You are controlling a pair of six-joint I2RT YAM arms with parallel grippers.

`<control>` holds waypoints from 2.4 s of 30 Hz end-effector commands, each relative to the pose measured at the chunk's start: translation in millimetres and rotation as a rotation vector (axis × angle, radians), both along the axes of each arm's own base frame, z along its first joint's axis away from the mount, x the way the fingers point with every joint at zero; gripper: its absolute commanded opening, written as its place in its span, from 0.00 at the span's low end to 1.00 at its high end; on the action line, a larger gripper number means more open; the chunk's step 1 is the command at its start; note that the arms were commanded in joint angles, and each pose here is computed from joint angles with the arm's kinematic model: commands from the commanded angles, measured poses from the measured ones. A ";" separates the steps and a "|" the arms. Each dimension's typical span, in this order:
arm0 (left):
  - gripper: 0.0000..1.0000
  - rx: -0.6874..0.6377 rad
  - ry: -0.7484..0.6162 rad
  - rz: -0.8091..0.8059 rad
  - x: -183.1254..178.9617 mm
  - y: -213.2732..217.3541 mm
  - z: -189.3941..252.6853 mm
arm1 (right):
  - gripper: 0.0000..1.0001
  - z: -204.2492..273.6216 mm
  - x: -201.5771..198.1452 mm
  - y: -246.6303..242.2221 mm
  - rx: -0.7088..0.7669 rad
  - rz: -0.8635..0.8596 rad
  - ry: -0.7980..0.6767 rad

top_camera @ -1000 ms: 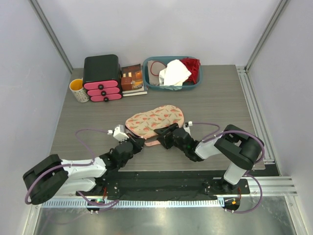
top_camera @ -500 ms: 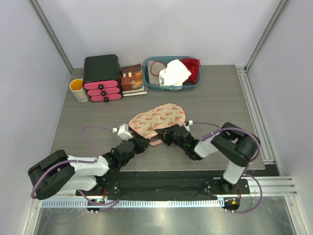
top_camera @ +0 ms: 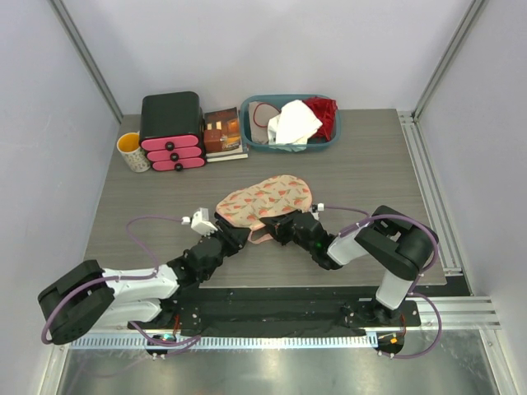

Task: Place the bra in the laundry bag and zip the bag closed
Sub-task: Zip the zipper on the laundry bag.

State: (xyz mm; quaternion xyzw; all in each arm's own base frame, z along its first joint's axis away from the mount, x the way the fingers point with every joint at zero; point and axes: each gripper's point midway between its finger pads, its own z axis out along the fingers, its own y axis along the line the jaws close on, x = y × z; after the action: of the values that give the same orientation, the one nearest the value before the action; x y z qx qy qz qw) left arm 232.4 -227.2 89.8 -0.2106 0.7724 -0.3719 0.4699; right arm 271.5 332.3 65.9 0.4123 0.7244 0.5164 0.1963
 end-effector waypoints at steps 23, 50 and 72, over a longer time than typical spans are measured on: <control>0.32 0.078 -0.006 0.049 9.4 8.1 -8.7 | 0.14 25.4 -1.1 8.0 0.097 0.025 -0.032; 0.23 0.221 -0.101 0.028 28.1 -1.1 8.4 | 0.10 31.1 -5.8 12.6 0.123 0.060 -0.036; 0.00 0.381 0.020 -0.128 -0.5 9.2 10.7 | 0.07 21.9 -16.6 -5.4 0.043 0.209 -0.050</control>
State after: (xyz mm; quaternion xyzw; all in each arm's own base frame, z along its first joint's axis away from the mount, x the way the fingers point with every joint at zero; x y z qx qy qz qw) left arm 235.3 -227.5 106.8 -0.1077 0.8258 -0.2780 0.4788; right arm 261.6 322.0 84.3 0.3821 0.7194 0.5567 0.1631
